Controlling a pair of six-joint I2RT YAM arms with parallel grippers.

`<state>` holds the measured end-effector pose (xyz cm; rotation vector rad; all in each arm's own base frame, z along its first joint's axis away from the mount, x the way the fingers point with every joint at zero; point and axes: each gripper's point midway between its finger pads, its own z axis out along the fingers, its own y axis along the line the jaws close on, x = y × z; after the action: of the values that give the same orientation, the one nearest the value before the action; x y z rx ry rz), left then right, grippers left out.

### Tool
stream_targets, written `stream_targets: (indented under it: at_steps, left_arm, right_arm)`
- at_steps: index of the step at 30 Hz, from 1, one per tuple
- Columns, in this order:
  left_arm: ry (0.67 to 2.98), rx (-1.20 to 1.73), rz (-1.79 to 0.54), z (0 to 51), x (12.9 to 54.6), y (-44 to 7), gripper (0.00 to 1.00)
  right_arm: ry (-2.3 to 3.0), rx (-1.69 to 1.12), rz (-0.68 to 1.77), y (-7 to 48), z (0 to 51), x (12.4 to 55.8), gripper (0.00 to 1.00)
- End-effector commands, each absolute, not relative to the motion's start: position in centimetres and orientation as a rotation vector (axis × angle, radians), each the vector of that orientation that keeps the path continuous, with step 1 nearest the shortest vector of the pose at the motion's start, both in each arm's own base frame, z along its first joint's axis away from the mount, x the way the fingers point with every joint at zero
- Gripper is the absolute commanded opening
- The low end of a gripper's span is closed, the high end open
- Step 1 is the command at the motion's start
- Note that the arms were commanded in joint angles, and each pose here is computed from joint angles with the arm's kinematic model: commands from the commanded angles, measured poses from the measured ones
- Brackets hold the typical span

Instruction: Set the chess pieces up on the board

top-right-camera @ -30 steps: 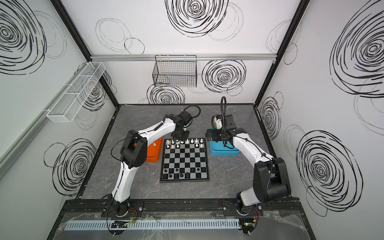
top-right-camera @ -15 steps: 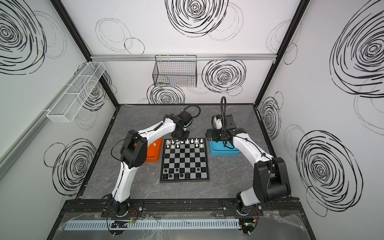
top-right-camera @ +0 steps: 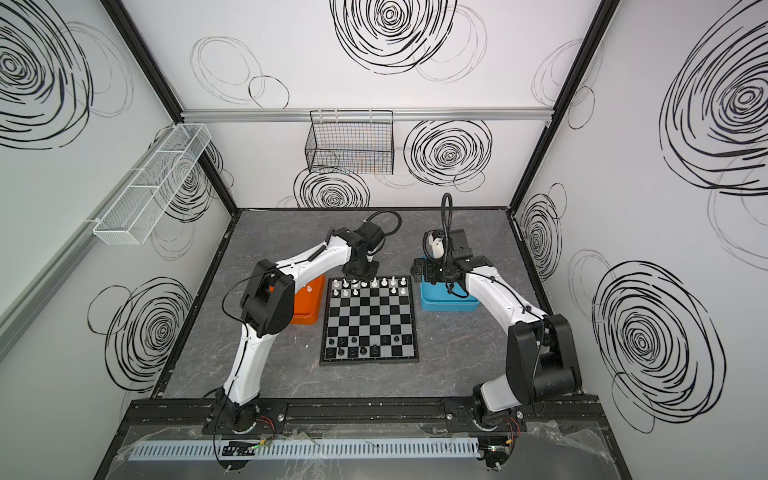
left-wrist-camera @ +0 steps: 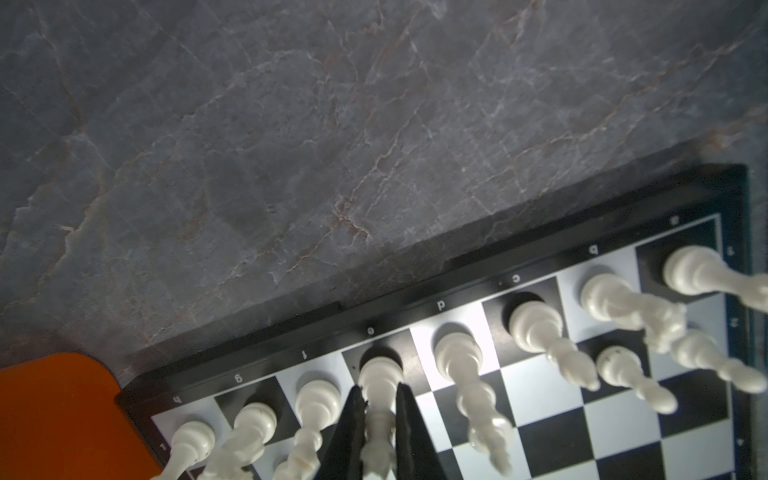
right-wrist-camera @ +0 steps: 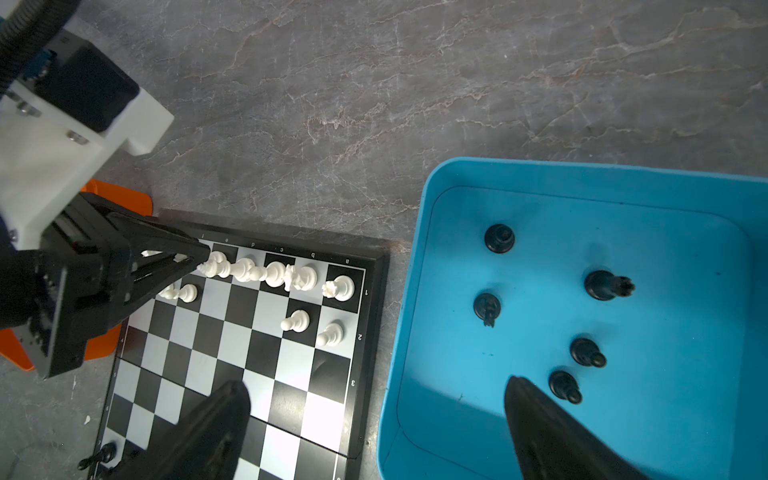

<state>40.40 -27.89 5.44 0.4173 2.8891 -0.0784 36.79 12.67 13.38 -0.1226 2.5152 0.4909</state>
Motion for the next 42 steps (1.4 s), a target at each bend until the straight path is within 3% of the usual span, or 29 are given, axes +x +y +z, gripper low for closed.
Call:
stream_targets:
  at_steps: [1, 31, 42]
  left_arm:
    - [2.894, 0.401, -0.067, 6.0, 40.3, -27.7, 0.14]
    - [2.818, 0.35, -0.106, 8.9, 40.9, -27.8, 0.11]
    - [2.848, 0.359, -0.111, 7.6, 40.4, -27.9, 0.11]
  right_arm:
    - [2.527, -0.123, 0.491, 12.5, 12.9, 36.7, 1.0]
    - [2.52, -0.124, 0.501, 12.6, 13.0, 36.6, 1.0]
    - [2.524, -0.125, 0.501, 12.7, 12.8, 36.6, 1.0]
